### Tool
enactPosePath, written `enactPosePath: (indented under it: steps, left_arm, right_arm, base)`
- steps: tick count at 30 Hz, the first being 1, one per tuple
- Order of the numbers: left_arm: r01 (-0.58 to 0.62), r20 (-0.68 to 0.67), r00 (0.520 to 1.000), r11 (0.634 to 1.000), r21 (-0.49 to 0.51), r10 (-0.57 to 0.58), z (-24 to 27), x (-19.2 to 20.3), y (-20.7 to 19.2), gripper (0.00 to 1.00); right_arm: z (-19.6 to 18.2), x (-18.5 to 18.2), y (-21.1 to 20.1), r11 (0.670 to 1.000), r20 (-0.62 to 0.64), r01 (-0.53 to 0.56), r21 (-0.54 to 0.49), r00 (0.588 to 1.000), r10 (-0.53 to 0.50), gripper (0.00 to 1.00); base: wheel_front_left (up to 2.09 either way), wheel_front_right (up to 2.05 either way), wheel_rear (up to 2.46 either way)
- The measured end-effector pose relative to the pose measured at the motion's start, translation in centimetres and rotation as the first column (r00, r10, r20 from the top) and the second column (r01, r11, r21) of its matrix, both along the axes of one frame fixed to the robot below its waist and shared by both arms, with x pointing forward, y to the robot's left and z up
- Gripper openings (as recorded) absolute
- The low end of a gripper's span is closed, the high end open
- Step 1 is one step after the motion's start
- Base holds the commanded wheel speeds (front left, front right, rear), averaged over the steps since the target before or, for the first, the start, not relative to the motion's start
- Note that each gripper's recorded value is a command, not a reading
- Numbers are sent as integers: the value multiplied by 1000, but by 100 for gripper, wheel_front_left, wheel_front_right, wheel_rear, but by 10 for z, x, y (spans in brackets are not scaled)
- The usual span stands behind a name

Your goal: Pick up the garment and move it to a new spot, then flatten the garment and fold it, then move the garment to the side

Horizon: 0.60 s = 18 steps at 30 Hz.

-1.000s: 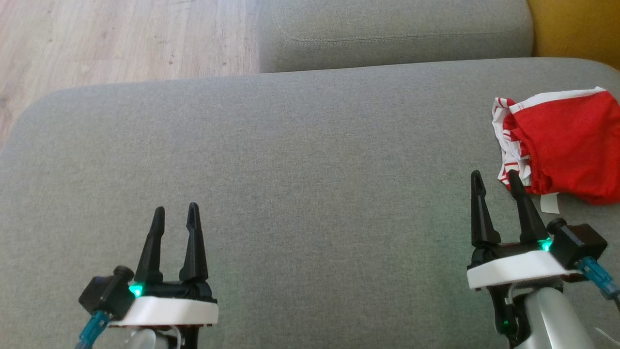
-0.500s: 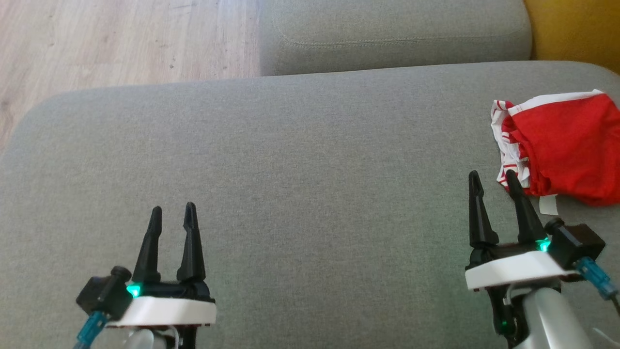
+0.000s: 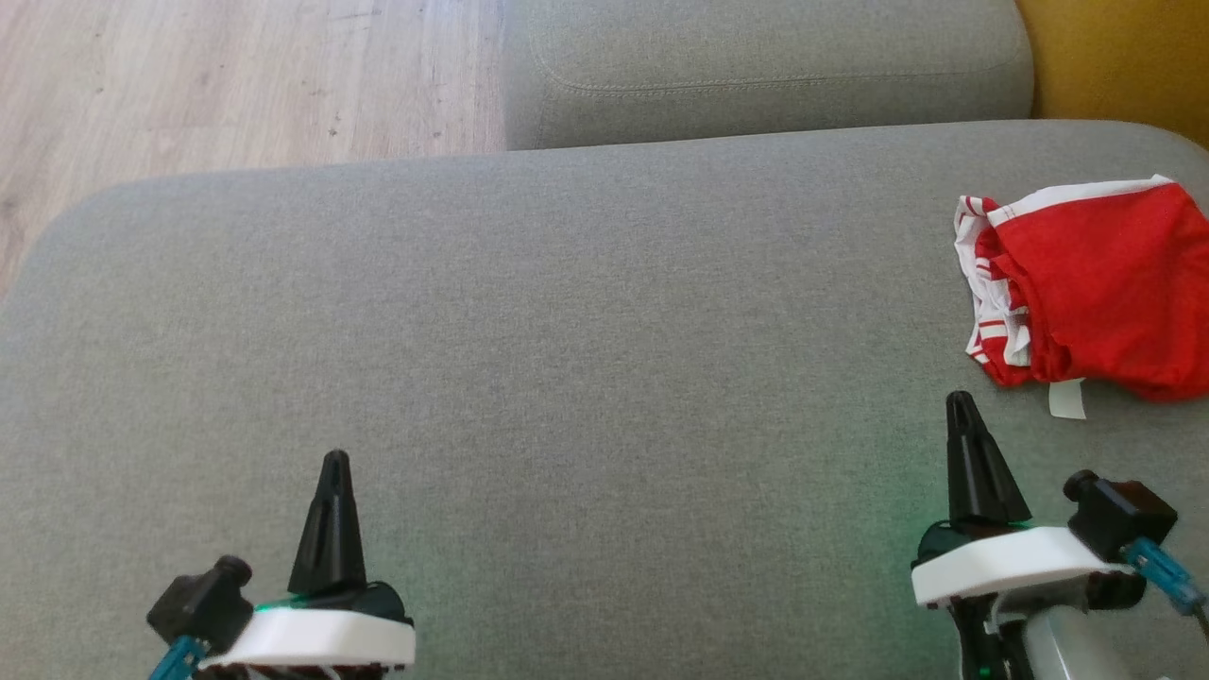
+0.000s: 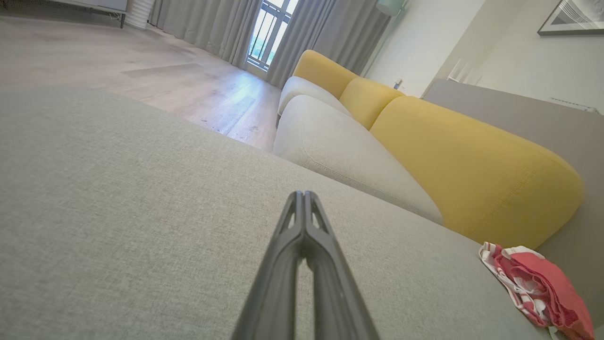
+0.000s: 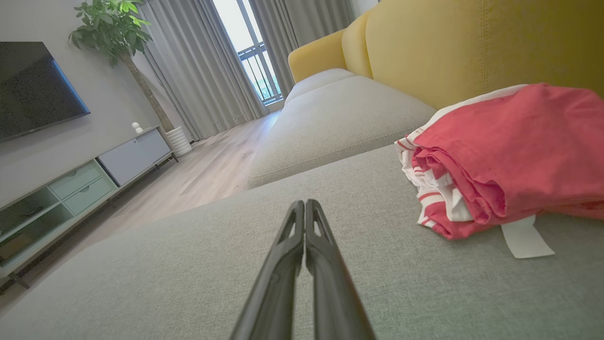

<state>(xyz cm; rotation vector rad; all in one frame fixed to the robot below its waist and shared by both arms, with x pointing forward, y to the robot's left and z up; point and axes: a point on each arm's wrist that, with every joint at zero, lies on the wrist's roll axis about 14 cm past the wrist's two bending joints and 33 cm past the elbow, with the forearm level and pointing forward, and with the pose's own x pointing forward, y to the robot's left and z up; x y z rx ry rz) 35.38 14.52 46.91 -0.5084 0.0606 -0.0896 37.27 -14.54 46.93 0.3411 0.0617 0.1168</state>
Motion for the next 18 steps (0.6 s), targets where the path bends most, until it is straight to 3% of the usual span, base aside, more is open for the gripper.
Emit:
enactPosePath:
  steps: [18]
  left_arm:
    - [-41,-50,998,986,-161,34,-4,1,7,0]
  right_arm:
    - [-2,0,-12,980,-49,66,185,997,-58,0]
  base:
    - [0,0,0]
